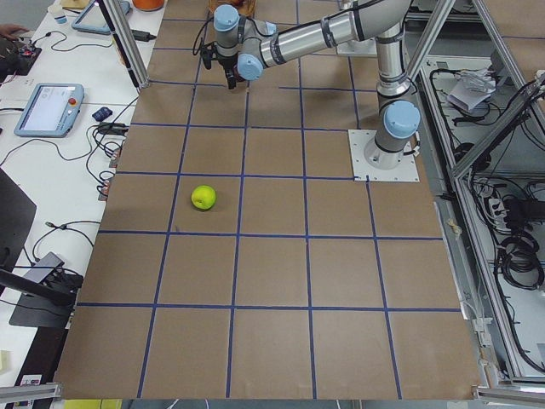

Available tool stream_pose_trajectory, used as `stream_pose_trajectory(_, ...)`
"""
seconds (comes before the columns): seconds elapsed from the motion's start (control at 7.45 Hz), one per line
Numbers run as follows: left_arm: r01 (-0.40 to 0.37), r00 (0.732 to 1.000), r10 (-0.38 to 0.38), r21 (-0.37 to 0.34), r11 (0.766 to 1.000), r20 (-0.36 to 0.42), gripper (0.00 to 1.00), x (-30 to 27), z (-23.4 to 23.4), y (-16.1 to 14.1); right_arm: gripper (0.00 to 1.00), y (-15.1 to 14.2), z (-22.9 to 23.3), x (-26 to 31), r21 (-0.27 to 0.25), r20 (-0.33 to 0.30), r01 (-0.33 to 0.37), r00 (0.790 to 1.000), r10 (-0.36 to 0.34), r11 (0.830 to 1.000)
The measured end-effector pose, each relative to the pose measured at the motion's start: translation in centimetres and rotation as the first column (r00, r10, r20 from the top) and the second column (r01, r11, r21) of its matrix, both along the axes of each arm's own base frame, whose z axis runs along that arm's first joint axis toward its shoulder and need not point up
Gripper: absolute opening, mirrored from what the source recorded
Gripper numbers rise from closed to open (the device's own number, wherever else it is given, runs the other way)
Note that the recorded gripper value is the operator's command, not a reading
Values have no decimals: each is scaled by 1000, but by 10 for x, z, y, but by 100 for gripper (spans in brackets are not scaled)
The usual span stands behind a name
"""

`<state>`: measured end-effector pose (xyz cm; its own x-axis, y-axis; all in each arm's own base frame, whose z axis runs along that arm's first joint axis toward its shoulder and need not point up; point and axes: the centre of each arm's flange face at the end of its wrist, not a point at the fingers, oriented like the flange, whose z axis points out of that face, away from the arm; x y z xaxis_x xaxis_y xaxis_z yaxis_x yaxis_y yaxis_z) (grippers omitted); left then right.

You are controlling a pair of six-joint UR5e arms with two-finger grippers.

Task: Put all apples into basket
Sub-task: 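Set the dark red apple at center with left gripper, reach toward green apple, then grasp the dark red apple with right gripper while left grasps green apple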

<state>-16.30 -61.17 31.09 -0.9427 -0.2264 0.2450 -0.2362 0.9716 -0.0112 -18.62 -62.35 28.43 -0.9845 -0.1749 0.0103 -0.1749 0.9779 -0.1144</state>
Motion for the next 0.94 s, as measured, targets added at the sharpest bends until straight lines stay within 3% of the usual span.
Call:
stream_pose_trajectory(0.27,163,985,-162,-3,987,61,100,141,11,-5,100,10,18,86,55,29,29,999,-30,998)
stream_pose_trajectory(0.54,285,953,-284,13,959,104,100,287,-9,5,100,20,28,188,73,39,128,991,-131,989)
stream_pose_trajectory(0.94,433,846,-451,126,893,285,100,382,-43,-10,100,28,21,349,30,84,250,964,-252,968)
